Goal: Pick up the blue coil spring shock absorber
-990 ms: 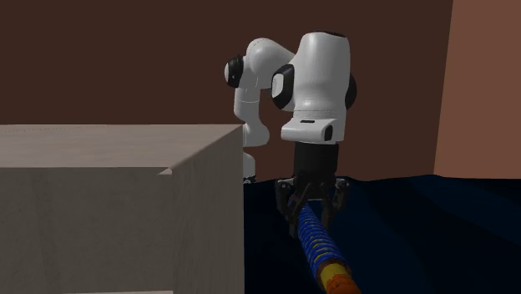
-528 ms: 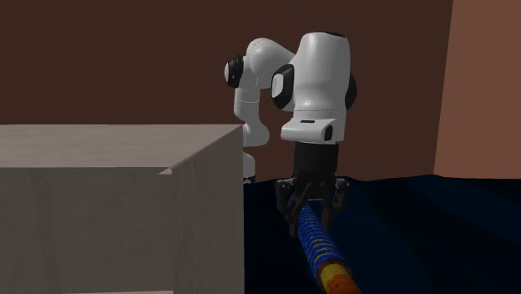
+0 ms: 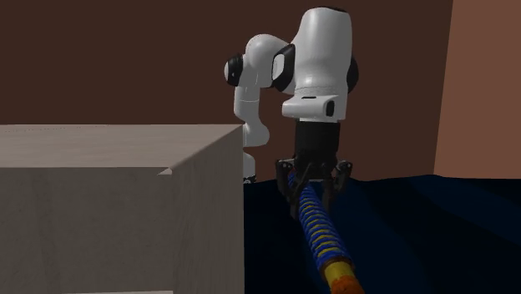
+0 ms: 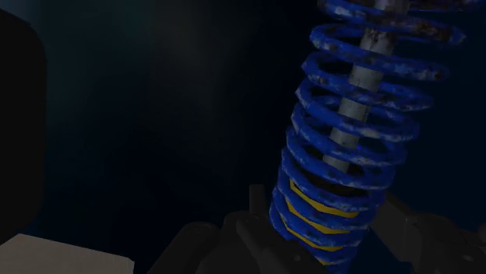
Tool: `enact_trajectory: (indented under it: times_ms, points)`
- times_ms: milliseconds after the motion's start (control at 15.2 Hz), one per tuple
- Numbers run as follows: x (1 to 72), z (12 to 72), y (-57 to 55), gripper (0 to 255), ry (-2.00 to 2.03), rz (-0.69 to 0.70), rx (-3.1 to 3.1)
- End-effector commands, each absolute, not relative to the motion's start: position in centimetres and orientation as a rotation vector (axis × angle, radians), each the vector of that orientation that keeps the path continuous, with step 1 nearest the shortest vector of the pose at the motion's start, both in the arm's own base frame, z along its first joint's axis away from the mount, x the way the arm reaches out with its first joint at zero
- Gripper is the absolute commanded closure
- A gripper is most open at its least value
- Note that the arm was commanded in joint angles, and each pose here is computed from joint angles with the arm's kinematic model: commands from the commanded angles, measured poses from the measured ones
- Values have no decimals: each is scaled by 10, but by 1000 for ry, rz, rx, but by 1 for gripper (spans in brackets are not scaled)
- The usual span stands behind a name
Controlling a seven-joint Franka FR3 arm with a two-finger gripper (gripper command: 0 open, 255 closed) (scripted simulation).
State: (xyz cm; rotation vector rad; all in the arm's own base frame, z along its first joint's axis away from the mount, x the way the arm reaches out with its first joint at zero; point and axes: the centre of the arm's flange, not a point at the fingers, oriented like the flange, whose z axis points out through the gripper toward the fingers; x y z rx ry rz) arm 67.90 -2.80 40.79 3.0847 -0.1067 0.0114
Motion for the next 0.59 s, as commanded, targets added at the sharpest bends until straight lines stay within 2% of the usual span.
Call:
enact_trajectory:
  times_ms: [0,528]
  points:
    - [679,419,-29,255,-107,12,3085]
    - [679,451,-29,255,-107,12,3085]
